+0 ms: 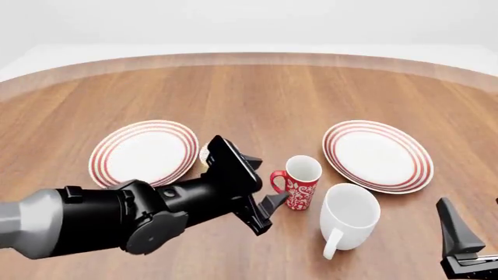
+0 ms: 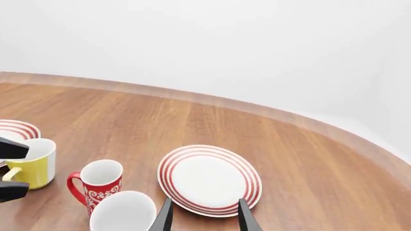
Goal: Put the red mug on the left plate.
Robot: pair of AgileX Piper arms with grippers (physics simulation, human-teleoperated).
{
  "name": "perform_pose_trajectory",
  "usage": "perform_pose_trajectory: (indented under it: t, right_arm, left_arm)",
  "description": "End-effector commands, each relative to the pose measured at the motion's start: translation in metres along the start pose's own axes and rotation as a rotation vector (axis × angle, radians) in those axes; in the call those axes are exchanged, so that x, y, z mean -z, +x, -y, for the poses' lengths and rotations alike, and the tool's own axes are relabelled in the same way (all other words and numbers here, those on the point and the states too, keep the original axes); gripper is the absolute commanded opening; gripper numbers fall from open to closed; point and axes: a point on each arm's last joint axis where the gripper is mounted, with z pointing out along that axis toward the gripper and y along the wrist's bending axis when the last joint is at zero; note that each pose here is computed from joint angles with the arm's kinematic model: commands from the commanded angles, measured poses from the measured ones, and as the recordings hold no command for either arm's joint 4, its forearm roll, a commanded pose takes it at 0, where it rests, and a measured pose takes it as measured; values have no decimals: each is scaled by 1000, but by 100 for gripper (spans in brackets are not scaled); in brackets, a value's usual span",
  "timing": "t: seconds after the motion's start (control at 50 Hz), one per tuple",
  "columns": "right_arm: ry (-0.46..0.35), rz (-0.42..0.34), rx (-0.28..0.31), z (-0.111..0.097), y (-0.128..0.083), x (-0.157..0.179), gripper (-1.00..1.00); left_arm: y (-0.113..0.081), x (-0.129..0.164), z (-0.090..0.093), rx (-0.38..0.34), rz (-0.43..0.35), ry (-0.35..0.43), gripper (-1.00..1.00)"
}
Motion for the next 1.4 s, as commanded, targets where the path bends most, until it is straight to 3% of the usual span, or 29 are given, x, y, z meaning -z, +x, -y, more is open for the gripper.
perform_pose_trajectory:
  t: [0.02,1.4]
  right_arm:
    - [0,2,0,0,0,0,100]
    - [1,7,-4,0,-1,0,100]
  left_arm:
    - [5,-19,3,-18,-34,11,100]
    - [13,-46,-2,-38,-87,7,100]
